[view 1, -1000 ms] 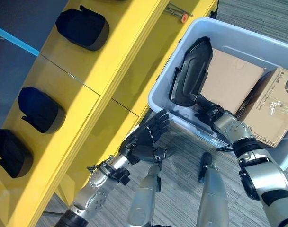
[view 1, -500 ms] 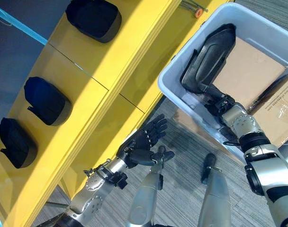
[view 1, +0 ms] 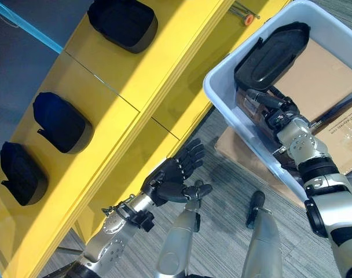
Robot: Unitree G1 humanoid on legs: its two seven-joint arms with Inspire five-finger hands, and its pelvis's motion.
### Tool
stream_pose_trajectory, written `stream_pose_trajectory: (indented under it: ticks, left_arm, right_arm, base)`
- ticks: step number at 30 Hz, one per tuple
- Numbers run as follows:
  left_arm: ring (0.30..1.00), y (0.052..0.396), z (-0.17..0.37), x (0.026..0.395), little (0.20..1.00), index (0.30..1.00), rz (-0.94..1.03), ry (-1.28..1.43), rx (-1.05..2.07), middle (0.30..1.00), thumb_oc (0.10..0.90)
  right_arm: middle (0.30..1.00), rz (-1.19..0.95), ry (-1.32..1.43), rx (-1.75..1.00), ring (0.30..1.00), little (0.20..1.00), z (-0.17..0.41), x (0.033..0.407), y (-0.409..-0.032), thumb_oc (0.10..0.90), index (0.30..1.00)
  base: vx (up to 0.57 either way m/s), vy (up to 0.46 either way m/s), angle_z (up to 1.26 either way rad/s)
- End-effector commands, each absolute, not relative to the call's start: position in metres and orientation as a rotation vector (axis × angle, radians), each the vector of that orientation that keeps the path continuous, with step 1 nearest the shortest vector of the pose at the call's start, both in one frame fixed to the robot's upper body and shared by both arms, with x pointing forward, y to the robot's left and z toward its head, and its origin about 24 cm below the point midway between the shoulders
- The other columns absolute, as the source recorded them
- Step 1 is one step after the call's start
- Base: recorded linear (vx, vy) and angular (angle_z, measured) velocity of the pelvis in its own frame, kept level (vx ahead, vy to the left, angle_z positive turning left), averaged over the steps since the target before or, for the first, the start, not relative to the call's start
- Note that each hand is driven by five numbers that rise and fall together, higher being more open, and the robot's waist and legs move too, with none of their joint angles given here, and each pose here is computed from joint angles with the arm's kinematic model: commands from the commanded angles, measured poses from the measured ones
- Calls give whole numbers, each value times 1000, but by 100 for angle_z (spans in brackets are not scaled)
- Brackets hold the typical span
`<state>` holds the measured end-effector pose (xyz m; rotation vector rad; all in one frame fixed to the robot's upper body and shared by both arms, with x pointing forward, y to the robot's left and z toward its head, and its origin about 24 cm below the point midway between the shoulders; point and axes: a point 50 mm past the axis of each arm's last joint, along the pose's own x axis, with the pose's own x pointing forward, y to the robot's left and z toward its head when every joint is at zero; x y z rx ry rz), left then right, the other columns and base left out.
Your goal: Move parts from the plastic box to the shelf.
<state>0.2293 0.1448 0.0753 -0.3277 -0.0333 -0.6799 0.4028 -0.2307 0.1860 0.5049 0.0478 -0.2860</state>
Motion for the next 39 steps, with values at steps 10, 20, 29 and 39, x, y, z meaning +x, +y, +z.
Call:
stream_pose_trajectory:
  ticks: [10, 20, 29, 39]
  left_arm:
    - [1000, 147, 117, 216, 1000, 1000, -778, -245, -355, 1000, 900]
    - [1000, 152, 117, 214, 1000, 1000, -770, -249, -323, 1000, 900]
    - [1000, 154, 120, 218, 1000, 1000, -768, -251, -309, 1000, 900]
    - [1000, 152, 121, 220, 1000, 1000, -787, -257, -279, 1000, 900]
  right_arm:
    - [1000, -242, -533, 471, 1000, 1000, 341, 376, -256, 900, 1000]
    - [1000, -191, -520, 617, 1000, 1000, 327, 371, -272, 900, 1000]
    - [1000, -289, -504, 485, 1000, 1000, 320, 370, -285, 900, 1000]
    - [1000, -173, -413, 631, 1000, 1000, 290, 376, -276, 900, 1000]
  base:
    - [-7, -15, -1]
    - [-23, -34, -6]
    - [-6, -27, -6]
    - [-30, -56, -3]
